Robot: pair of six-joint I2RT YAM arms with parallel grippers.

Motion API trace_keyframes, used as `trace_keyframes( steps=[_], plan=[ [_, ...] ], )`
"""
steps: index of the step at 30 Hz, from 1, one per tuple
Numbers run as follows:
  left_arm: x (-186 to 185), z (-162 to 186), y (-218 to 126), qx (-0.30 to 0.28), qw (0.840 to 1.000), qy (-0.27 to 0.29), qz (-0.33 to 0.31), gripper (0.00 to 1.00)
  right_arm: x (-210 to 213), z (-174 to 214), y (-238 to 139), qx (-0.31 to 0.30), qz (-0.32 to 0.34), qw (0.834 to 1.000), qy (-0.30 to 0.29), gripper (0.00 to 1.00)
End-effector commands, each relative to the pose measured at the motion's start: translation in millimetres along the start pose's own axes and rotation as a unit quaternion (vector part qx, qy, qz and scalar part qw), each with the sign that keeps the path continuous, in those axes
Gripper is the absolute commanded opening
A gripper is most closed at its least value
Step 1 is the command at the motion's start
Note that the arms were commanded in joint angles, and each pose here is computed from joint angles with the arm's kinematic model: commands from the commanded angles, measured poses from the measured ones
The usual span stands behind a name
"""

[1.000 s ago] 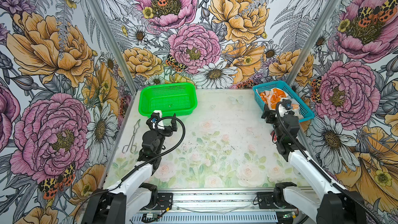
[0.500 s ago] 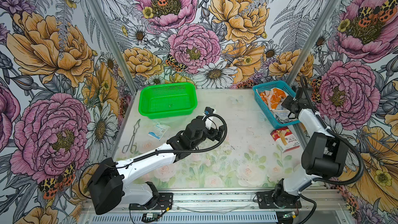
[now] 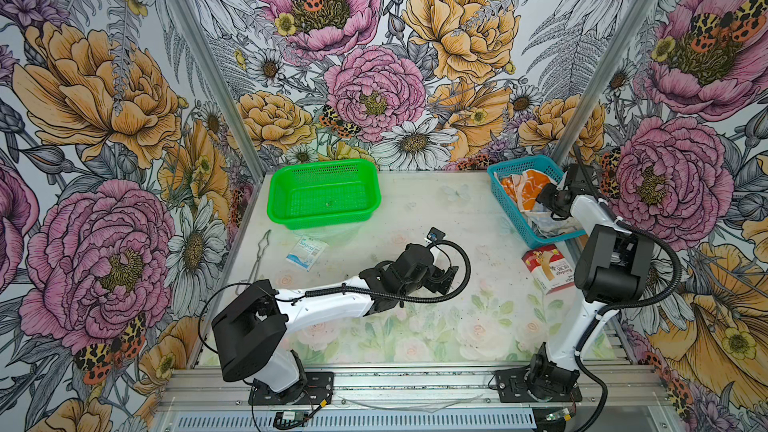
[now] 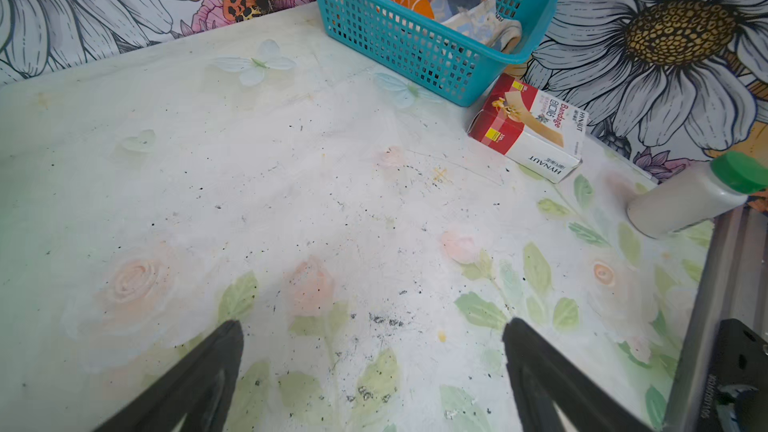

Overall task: Fold and stack the towels
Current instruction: 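Reach the right gripper into the teal basket and grasp the orange-white towel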

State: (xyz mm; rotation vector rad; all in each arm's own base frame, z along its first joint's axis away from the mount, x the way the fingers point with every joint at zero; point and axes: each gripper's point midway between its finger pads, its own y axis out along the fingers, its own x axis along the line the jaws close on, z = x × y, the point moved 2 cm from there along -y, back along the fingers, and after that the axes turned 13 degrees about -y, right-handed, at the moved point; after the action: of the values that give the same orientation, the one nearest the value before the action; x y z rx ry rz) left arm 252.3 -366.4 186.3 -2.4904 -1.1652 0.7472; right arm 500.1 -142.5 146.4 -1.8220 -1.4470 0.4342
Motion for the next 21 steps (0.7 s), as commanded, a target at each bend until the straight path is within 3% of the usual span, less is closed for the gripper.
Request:
trace_keyframes(
  steps=[1, 14, 21],
  plan=[
    [4.9, -9.4, 5.1, -0.016, 1.000, -0.021, -0.006, 0.99, 19.6, -8.8, 6.2, -0.006, -0.024, 1.000, -0.017, 0.54],
    [13.7, -7.4, 1.5, -0.022, 0.999, -0.038, -0.011, 0.99, 33.4, 24.2, 40.7, 0.038, -0.010, 0.999, -0.024, 0.47],
    [16.0, -7.7, -3.6, -0.026, 0.999, -0.044, -0.010, 0.99, 25.1, 29.7, 38.2, 0.042, 0.016, 0.999, -0.019, 0.43]
  ],
)
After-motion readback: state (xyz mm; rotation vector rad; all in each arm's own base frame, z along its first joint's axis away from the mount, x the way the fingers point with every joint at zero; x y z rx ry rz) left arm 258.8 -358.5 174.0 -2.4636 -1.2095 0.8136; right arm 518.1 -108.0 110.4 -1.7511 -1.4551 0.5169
